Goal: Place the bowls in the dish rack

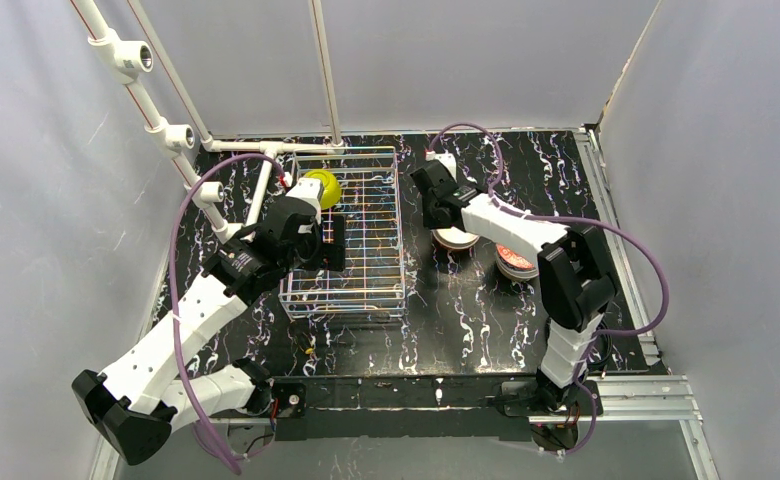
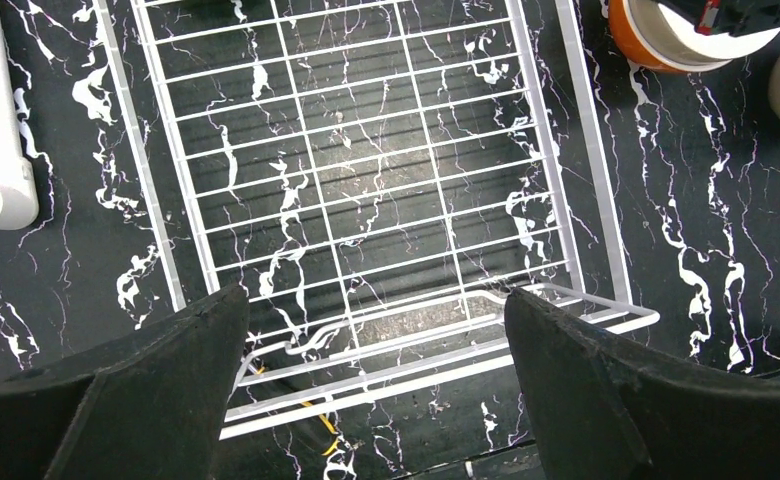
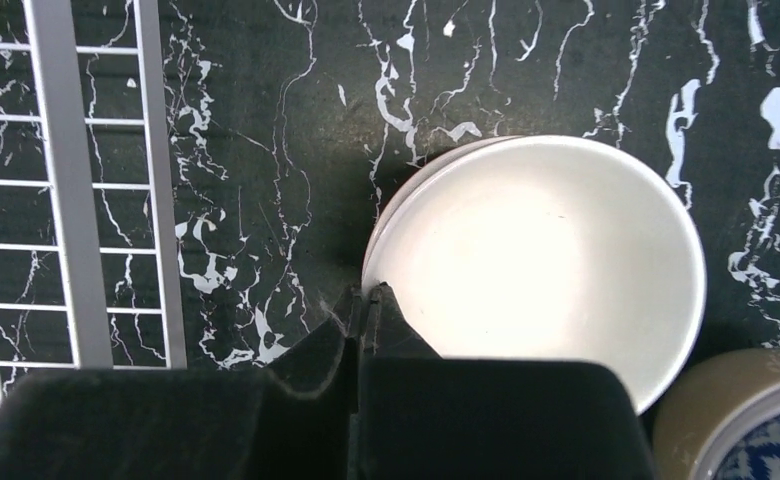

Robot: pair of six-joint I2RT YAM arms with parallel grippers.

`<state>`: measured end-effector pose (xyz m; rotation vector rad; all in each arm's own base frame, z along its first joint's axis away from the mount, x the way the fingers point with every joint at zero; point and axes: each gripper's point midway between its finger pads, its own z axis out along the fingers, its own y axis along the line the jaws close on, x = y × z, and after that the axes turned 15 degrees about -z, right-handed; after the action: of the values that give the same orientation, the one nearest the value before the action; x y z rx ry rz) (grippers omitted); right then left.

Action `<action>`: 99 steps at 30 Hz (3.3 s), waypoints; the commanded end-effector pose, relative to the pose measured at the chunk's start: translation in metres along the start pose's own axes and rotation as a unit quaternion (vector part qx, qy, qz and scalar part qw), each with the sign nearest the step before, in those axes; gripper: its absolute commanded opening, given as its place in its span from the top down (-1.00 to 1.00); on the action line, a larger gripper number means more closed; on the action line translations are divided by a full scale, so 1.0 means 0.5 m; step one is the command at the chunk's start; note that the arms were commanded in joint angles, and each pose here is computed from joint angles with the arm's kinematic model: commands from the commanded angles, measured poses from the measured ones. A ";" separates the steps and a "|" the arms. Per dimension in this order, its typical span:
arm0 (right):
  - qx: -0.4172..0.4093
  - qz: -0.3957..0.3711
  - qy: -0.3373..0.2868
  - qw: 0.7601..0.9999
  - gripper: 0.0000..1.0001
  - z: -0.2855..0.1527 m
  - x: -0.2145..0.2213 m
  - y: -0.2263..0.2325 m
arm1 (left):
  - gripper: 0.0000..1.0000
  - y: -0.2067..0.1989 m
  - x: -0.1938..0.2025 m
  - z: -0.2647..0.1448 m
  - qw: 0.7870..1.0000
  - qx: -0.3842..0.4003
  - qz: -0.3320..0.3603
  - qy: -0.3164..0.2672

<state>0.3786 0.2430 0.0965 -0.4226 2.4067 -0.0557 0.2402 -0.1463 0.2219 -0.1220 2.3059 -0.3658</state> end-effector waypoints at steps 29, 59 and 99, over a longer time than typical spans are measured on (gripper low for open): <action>-0.116 0.200 -0.326 0.917 0.97 -0.314 -0.200 -0.048 | -0.96 0.013 -0.013 -0.009 1.000 -0.010 -0.003 -0.024; -0.481 0.273 -0.316 0.771 0.97 -0.361 -0.350 0.343 | -0.96 0.108 -0.014 -0.051 0.991 -0.096 -0.039 -0.080; -0.441 0.468 -0.171 0.747 0.97 -0.112 -0.178 0.367 | -0.96 0.111 -0.005 -0.048 0.992 -0.097 -0.040 -0.074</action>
<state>0.3448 0.4563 0.1781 0.3202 1.8721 1.5675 0.2278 -0.0917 0.2250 -0.3201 2.1852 -0.1936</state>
